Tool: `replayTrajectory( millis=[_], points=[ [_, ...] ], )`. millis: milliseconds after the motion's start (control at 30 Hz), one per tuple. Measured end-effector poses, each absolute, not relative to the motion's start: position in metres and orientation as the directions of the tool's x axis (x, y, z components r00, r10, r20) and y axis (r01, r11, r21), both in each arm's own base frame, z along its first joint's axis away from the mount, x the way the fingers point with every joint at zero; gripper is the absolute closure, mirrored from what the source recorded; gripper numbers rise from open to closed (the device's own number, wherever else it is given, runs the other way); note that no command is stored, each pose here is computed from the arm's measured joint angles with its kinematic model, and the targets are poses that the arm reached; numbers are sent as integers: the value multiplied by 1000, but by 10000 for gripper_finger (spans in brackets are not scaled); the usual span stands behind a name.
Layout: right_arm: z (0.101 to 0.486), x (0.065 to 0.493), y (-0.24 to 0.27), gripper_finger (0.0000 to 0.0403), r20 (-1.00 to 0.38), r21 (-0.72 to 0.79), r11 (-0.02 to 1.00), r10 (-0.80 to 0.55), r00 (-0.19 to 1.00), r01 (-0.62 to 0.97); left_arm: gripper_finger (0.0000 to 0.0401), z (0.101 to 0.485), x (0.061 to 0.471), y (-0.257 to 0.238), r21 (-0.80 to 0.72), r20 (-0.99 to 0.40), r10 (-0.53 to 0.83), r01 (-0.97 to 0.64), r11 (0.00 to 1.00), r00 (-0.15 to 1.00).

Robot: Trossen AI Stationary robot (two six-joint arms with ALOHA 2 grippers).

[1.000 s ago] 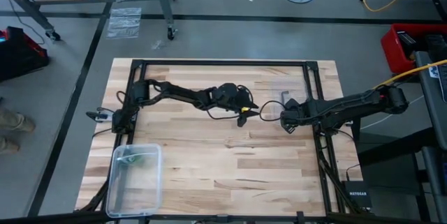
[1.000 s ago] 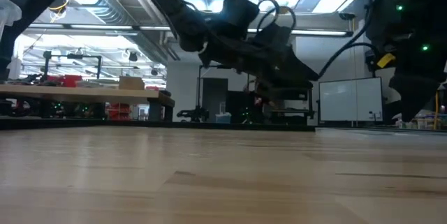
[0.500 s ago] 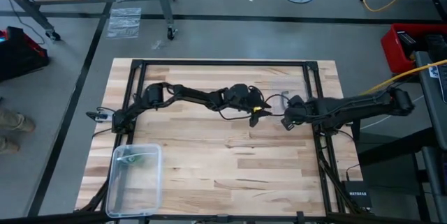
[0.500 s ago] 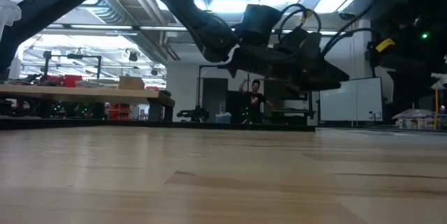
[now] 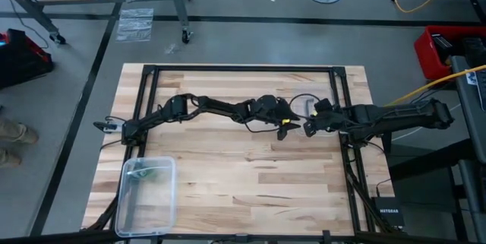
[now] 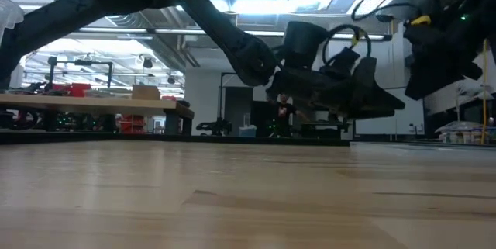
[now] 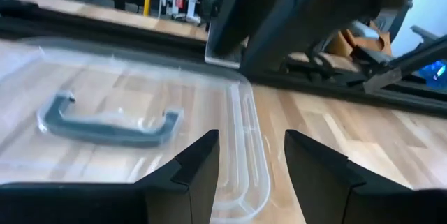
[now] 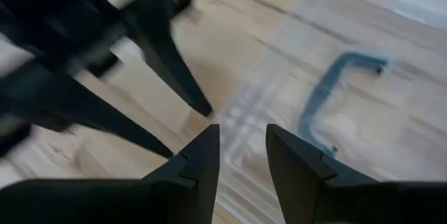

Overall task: Roll bandage
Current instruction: Put the transparent lid on the transparent bin

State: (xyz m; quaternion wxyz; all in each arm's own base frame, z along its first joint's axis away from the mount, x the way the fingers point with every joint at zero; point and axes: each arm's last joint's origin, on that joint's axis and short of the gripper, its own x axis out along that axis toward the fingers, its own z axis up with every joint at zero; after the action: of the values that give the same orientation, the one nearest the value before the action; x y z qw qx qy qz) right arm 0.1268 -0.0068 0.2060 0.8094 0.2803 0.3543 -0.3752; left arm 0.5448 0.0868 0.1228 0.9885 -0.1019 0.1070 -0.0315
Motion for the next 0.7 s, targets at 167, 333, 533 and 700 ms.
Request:
replayTrajectory(
  millis=[167,333,533,700],
  points=[
    [209,132,-7,281,-750,210,585,-417,513,783,246,109,548,88,-215,-238,-81,29,976,968],
    [214,138,-7,281,-706,275,587,-415,574,762,246,106,548,89,-189,-274,-48,-5,982,961],
    [222,147,-6,281,-631,374,591,-403,663,715,246,103,547,89,-207,-305,-40,-25,978,952],
    [215,141,-6,281,-691,256,636,-406,598,728,246,102,547,83,-210,-313,-54,-14,978,948]
  ],
)
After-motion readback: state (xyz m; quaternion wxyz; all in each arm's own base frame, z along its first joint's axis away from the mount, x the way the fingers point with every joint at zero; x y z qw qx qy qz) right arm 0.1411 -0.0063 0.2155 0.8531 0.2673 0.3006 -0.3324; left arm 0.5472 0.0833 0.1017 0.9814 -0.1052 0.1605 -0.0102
